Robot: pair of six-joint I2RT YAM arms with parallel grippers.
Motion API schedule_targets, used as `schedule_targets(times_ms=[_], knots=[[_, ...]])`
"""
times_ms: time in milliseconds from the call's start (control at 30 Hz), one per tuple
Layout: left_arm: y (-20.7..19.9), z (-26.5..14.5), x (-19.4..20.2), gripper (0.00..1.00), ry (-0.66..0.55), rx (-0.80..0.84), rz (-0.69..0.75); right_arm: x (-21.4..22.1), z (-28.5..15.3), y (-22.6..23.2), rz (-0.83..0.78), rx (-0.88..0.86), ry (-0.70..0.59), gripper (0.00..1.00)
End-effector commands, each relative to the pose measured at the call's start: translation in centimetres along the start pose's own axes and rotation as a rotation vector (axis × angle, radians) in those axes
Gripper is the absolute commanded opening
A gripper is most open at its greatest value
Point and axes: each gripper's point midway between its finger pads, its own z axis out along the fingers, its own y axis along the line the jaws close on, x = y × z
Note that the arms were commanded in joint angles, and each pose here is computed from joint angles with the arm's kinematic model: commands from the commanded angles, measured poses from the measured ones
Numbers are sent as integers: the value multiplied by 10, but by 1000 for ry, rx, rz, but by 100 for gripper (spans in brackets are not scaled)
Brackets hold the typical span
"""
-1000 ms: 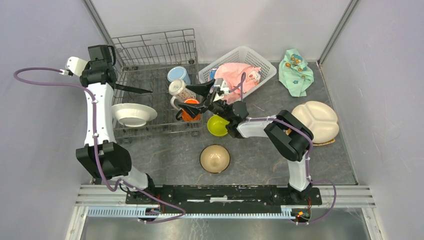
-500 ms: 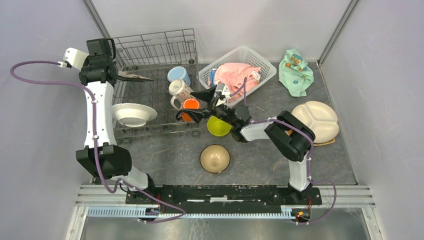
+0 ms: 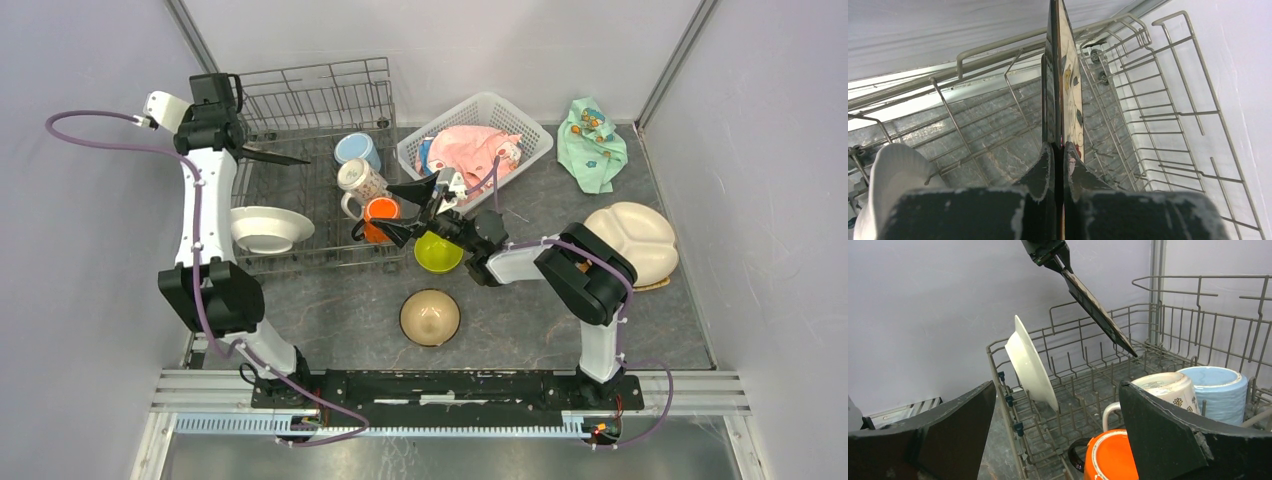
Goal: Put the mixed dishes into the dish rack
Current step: Insert the plate into the dish rack.
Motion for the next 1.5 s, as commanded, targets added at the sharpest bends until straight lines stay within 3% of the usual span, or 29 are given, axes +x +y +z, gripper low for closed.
schedule_targets(times_ms=[0, 667, 1100, 1467], knots=[[-72, -36, -90, 2, -262, 243, -244, -98, -5, 35, -196, -132, -355, 98], [-102, -25, -78, 2, -358, 211, -175, -86, -2, 30, -203, -133, -324, 98], [-97, 1, -55, 2, -327, 149, -195, -88, -2, 30, -210, -142, -328, 98], [-91, 11, -45, 2, -310, 104, -231, -91, -9, 41, -105, -178, -350, 98]])
